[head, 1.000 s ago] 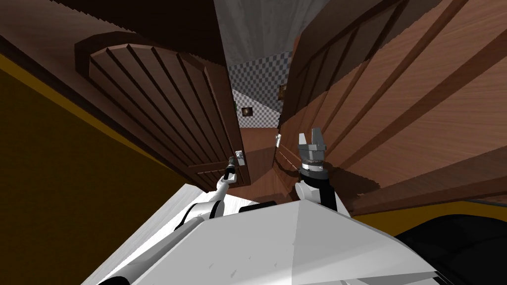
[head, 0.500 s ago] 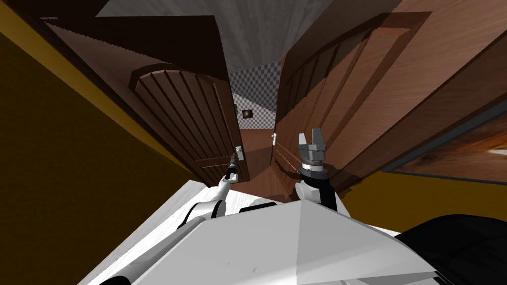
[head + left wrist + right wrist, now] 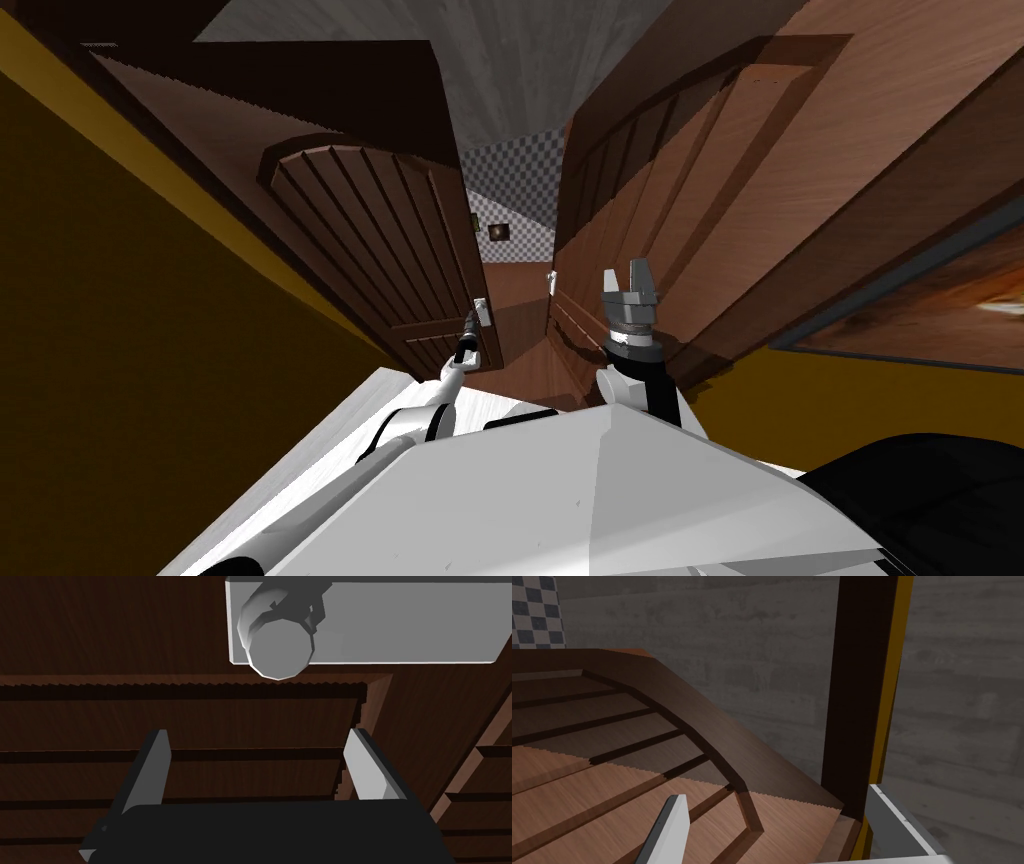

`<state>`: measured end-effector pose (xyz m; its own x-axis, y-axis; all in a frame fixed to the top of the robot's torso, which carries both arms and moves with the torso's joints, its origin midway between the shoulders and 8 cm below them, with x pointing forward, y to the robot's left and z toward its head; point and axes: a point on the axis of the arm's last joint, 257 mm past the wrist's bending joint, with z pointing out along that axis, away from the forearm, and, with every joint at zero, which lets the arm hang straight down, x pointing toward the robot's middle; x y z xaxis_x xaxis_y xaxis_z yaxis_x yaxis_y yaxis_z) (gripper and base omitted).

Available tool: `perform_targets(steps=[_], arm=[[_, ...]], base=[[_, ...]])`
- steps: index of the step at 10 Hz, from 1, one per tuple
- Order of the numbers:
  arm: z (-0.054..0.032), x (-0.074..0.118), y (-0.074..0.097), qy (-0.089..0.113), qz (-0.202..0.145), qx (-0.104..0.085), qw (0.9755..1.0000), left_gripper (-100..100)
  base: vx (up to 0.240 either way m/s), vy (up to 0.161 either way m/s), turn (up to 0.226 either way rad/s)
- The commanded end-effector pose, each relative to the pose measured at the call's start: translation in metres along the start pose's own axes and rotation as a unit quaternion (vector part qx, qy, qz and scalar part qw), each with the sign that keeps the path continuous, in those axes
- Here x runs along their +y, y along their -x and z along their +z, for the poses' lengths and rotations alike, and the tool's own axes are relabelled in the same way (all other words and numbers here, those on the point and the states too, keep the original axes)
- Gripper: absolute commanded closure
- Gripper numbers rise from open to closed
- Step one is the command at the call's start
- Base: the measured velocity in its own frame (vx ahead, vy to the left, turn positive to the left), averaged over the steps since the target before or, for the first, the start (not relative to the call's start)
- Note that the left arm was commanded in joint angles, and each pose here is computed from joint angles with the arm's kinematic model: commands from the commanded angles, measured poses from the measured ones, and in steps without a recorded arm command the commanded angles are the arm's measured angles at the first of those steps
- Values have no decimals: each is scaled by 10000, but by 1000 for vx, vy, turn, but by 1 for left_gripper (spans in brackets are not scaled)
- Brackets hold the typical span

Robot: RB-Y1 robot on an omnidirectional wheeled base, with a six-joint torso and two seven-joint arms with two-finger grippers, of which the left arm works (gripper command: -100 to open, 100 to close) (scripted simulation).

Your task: Push the door open

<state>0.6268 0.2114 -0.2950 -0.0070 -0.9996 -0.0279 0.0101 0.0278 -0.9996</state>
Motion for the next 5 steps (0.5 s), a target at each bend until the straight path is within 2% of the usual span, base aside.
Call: perform_targets(steps=[1,5], arm=[[-15,-10,53,-21,17,-28,10000,-100],[-50,9,17,-47,-42,-46,10000,-100]], base=[[201,-18,-28],[203,-17,-27]])
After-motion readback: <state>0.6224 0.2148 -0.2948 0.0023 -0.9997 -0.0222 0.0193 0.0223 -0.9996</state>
